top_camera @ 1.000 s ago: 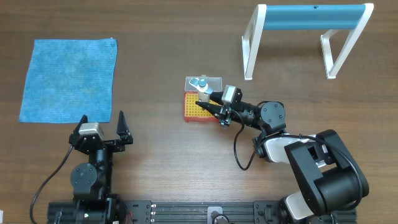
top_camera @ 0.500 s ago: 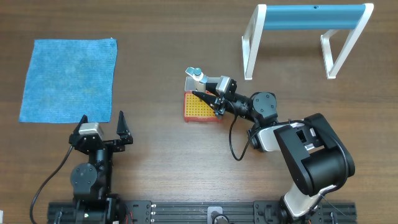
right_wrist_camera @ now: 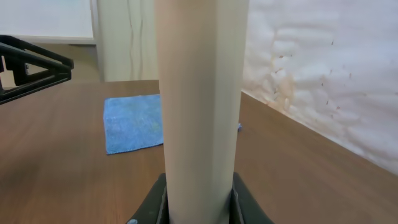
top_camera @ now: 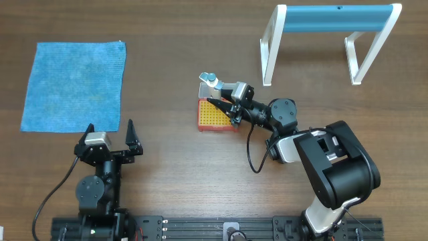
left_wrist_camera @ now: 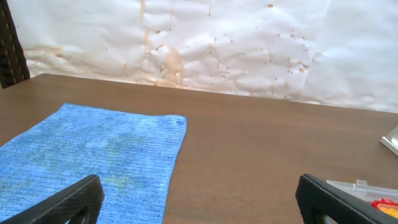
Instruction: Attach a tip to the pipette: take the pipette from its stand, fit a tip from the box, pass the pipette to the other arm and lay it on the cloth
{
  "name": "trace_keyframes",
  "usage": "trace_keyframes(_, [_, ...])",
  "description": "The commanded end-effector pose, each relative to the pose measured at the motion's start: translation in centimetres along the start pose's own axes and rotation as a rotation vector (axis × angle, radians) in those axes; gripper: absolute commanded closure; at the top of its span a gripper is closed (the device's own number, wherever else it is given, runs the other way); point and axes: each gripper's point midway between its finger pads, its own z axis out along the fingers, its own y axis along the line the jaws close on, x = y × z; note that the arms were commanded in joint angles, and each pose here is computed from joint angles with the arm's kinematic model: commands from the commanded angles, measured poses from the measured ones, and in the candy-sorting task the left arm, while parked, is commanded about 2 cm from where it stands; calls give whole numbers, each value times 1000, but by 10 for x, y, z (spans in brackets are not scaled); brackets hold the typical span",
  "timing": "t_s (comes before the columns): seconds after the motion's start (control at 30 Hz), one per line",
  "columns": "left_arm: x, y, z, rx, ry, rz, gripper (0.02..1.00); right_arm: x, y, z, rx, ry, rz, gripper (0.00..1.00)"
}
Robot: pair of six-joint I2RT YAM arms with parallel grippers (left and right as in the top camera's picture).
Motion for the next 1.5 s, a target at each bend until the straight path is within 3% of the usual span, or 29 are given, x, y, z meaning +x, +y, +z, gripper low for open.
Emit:
trace_keyframes(0.03, [1,0,0,-2,2,-9,20,1,-7,2,15,0,-12,919])
trace_keyframes(1.5, [1,0,0,-3,2,-9,20,16,-3,-2,-7,53,54,919])
